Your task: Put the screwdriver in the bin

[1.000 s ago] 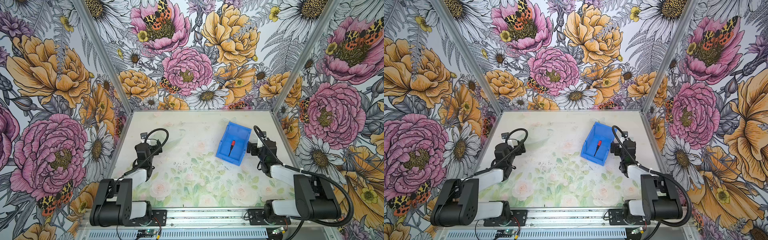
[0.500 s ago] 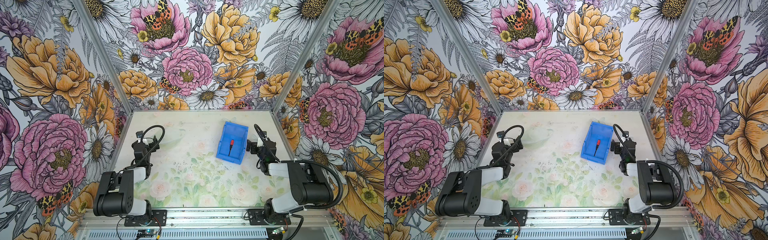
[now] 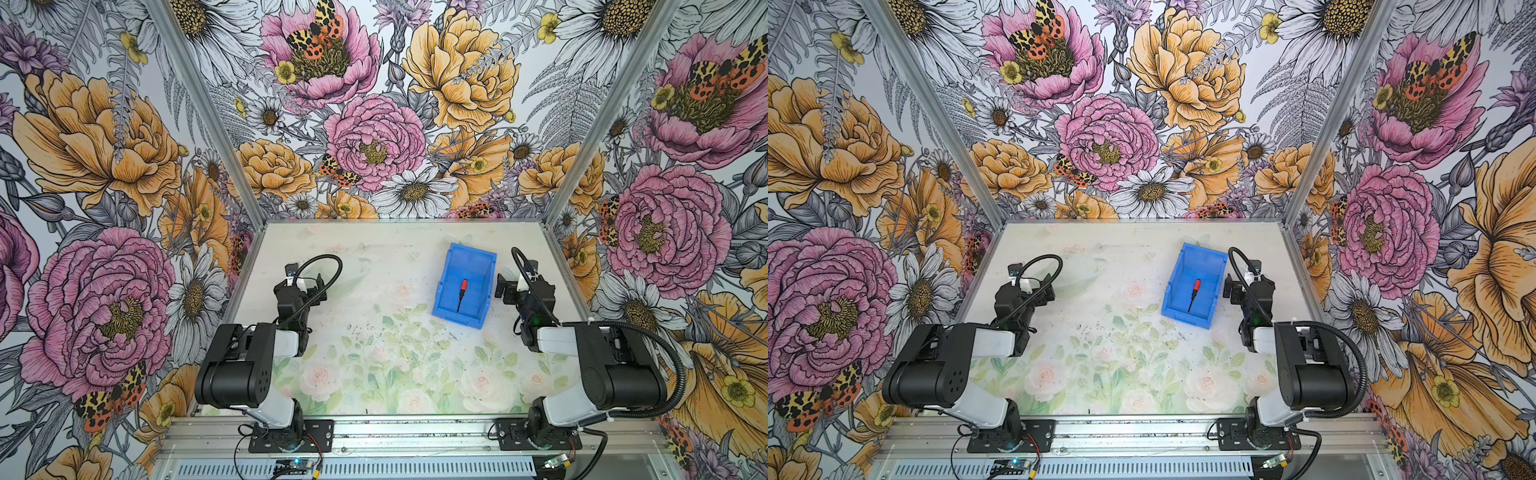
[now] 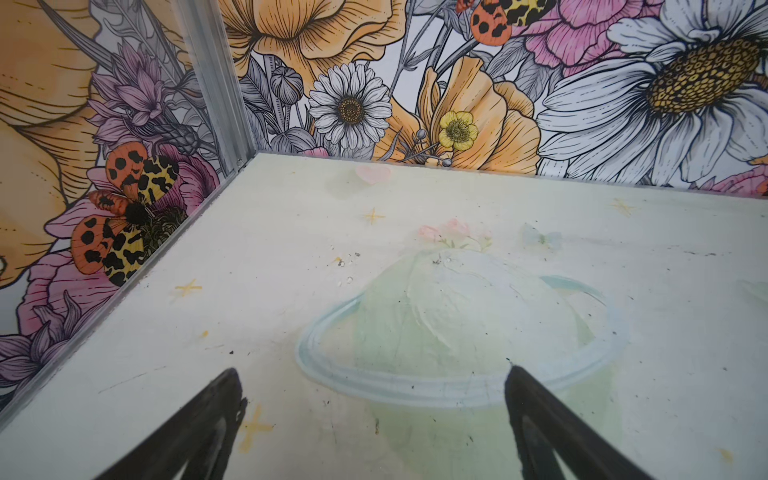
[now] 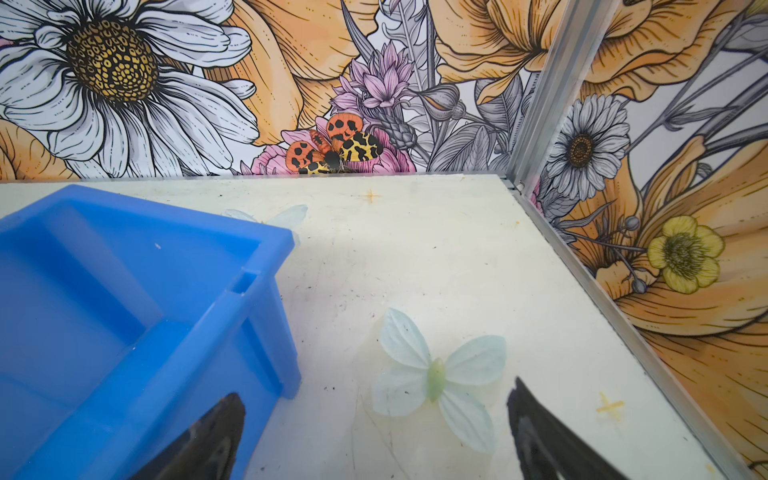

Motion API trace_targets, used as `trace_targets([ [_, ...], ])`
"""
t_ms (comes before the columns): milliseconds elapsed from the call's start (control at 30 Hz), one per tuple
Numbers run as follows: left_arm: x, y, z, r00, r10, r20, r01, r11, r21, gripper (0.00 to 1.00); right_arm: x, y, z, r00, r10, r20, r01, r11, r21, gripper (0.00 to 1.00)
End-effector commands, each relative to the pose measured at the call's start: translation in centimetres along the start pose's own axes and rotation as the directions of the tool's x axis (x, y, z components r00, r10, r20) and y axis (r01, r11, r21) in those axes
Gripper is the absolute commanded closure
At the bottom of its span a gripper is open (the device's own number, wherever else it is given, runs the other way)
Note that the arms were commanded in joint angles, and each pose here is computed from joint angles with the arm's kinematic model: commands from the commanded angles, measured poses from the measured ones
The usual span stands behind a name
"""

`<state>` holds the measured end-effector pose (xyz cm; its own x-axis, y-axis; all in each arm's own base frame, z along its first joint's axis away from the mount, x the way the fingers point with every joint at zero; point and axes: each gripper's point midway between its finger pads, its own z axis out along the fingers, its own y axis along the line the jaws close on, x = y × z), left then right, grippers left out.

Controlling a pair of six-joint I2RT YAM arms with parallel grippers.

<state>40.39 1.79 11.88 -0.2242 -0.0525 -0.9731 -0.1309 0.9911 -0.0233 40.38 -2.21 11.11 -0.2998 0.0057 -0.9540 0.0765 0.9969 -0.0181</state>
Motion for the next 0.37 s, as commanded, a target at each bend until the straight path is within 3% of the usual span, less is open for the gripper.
trace_targets([
  [0,-1.1,-0.22,-0.48,0.998,0.028,0.059,-0.027,0.999,-0.02,0.01,0.04,0.06,-0.01,1.0,0.006,0.014,-0.006,1.0,0.013,0.01],
  [233,-1.04,-0.08,0.07,0.999,-0.023,0.034,0.021,0.997,0.077,0.01,0.1,0.03,0.0,1.0,0.006,0.011,-0.007,1.0,0.013,0.01],
  [333,-1.01,-0.46,-0.07,0.999,0.006,0.04,-0.008,0.999,0.054,0.01,0.07,0.07,-0.02,1.0,0.006,0.013,-0.006,1.0,0.012,0.0],
])
